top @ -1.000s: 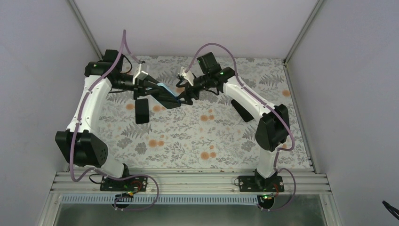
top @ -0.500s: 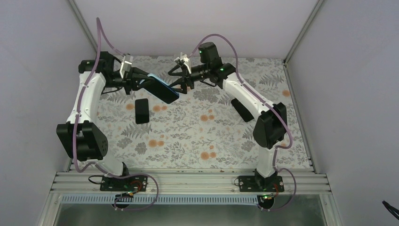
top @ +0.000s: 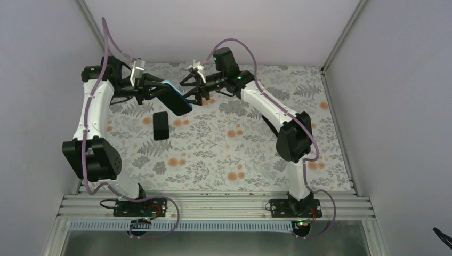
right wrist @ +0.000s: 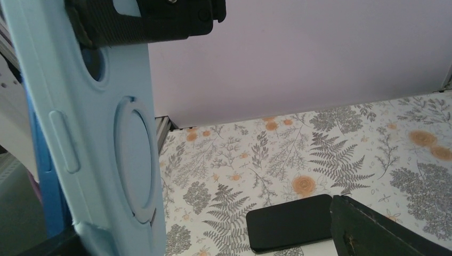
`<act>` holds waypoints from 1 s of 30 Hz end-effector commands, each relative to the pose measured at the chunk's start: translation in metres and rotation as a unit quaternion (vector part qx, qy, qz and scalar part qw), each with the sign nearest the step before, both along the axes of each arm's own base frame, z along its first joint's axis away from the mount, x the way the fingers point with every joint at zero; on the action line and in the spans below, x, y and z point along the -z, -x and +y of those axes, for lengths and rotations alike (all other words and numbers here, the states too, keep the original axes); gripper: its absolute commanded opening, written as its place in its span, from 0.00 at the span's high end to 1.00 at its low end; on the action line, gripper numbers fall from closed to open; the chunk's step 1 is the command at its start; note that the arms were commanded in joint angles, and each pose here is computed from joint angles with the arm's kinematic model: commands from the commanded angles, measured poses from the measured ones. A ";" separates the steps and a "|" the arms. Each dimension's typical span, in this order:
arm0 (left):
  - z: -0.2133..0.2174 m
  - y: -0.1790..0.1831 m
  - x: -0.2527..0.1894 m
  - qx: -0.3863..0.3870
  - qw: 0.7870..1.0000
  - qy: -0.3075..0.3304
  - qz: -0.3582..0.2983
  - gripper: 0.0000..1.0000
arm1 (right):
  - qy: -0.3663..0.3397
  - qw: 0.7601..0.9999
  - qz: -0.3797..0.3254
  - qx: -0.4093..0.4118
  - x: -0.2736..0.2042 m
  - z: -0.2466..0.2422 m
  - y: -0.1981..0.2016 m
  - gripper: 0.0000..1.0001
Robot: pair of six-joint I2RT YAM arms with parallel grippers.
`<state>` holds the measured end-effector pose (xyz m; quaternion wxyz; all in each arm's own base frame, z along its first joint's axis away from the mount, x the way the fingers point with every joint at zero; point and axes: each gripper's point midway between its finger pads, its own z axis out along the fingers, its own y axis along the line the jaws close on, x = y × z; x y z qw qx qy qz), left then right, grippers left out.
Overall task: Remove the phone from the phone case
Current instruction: Remove the phone case from the phone.
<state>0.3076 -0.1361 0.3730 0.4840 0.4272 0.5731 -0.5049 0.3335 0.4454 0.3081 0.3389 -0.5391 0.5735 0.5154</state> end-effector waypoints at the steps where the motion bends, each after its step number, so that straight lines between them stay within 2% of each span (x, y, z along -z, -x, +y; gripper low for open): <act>1: 0.005 -0.002 -0.039 0.020 0.989 0.105 -0.104 0.98 | -0.045 0.992 -0.030 -0.110 -0.042 0.049 0.084 0.08; 4: 0.010 -0.004 -0.039 0.012 0.988 0.107 -0.106 0.98 | -0.041 0.992 -0.056 -0.109 -0.043 0.059 0.098 0.09; 7: 0.012 -0.003 -0.039 0.008 0.988 0.107 -0.107 0.98 | -0.048 0.991 -0.073 -0.098 -0.049 0.065 0.106 0.16; 15: 0.019 -0.005 -0.035 -0.005 0.988 0.106 -0.109 0.98 | -0.075 0.987 -0.071 -0.122 -0.076 0.069 0.123 0.22; 17: 0.019 -0.006 -0.034 -0.006 0.988 0.106 -0.108 0.98 | -0.077 0.986 -0.072 -0.128 -0.077 0.070 0.130 0.31; 18: 0.020 -0.006 -0.033 -0.006 0.989 0.106 -0.107 0.98 | -0.077 0.985 -0.072 -0.135 -0.077 0.070 0.133 0.40; 22: 0.019 -0.006 -0.031 -0.006 0.989 0.107 -0.102 0.98 | -0.075 0.985 -0.073 -0.137 -0.075 0.068 0.135 0.88; 23: 0.019 -0.005 -0.031 -0.006 0.989 0.107 -0.101 0.98 | -0.074 0.986 -0.076 -0.131 -0.075 0.068 0.134 0.96; 30: 0.019 -0.006 -0.028 -0.007 0.990 0.101 -0.095 0.98 | -0.073 0.986 -0.115 -0.096 -0.082 0.060 0.129 0.97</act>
